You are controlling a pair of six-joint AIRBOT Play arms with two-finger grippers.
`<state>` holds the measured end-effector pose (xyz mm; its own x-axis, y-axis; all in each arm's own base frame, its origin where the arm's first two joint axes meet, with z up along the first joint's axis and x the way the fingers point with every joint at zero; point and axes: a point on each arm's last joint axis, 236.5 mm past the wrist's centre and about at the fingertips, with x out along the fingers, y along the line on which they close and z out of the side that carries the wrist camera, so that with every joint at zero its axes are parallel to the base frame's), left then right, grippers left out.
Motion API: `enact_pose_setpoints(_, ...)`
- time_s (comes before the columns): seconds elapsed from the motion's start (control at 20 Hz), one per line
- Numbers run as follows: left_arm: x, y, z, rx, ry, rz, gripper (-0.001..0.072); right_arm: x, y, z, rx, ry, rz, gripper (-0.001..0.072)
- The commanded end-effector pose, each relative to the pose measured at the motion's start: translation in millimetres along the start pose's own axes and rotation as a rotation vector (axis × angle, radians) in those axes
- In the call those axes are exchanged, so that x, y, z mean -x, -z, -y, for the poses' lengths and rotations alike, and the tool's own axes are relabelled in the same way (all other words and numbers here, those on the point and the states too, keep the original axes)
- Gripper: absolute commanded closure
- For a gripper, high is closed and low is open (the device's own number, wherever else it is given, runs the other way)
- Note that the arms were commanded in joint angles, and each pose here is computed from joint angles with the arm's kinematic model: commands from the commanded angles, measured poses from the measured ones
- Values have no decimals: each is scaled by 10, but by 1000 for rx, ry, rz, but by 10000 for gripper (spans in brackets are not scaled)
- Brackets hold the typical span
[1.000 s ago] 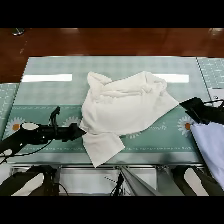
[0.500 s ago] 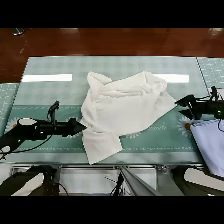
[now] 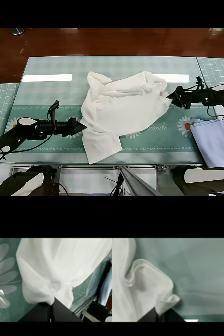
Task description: Fold the shirts.
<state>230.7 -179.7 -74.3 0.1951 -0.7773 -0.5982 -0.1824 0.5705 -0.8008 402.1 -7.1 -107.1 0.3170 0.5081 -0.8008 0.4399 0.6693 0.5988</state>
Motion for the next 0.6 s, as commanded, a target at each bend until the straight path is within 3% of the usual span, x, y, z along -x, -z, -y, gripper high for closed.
enact_pose_setpoints(0.0,4,-9,6,-1,1,2,690,-115,-58,-224,86,-10,-6,686)
enact_pose_setpoints(0.15,134,-199,213,-37,44,28,691,184,-187,-588,178,-51,-3,687)
enact_pose_setpoints(0.25,466,-627,697,-157,108,121,694,742,-472,-1118,306,-82,115,687)
enact_pose_setpoints(0.4,1572,-1479,2086,-513,141,528,696,2080,-798,-2260,552,-152,442,687)
enact_pose_setpoints(0.55,2891,-1524,3446,-858,80,877,696,3615,-322,-3306,802,-234,758,687)
